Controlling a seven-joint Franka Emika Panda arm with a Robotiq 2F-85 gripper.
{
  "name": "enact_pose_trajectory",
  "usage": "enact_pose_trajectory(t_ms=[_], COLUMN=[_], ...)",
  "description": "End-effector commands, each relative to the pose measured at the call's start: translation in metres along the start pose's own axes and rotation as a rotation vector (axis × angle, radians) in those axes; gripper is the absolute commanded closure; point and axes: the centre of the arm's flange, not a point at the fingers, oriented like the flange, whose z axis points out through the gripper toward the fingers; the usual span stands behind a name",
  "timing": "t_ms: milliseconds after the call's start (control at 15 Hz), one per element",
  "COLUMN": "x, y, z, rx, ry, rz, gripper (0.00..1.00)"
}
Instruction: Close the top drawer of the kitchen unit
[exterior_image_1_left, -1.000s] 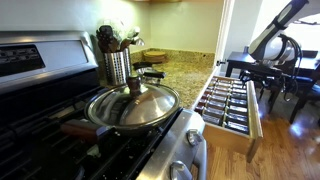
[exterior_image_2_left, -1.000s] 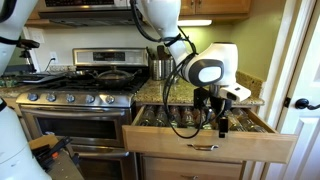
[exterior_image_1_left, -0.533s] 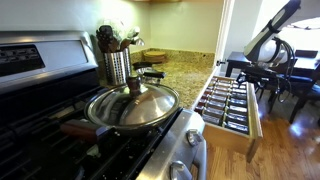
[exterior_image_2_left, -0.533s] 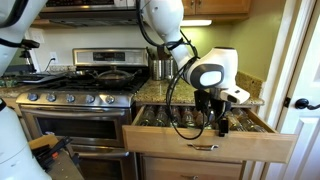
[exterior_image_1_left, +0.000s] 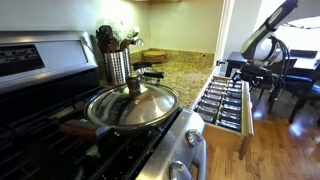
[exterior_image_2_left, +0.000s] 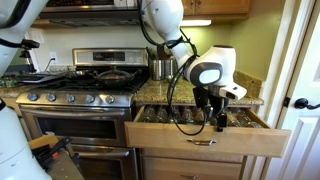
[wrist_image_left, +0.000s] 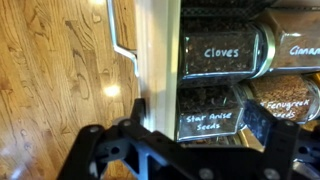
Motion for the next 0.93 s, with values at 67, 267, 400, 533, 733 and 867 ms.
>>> enact_pose_trajectory(t_ms=[67,267,400,533,733,867], x=[0.010,0.012,0.015,0.019,0.026,0.029], y=[-0.045,-0.069,-0.085,-0.098,-0.113,-0.119], z=[0.006,0.006,0.005,0.003,-0.001,-0.004], rx=[0.074,0.101,0.118,0.133,0.155,0.167], ry=[0.001,0.010,0.023,0.034,0.048,0.052], rz=[-0.042,-0.063,-0.077,-0.088,-0.097,-0.104], gripper=[0.00,0.00,0.00,0.00,0.00,0.00])
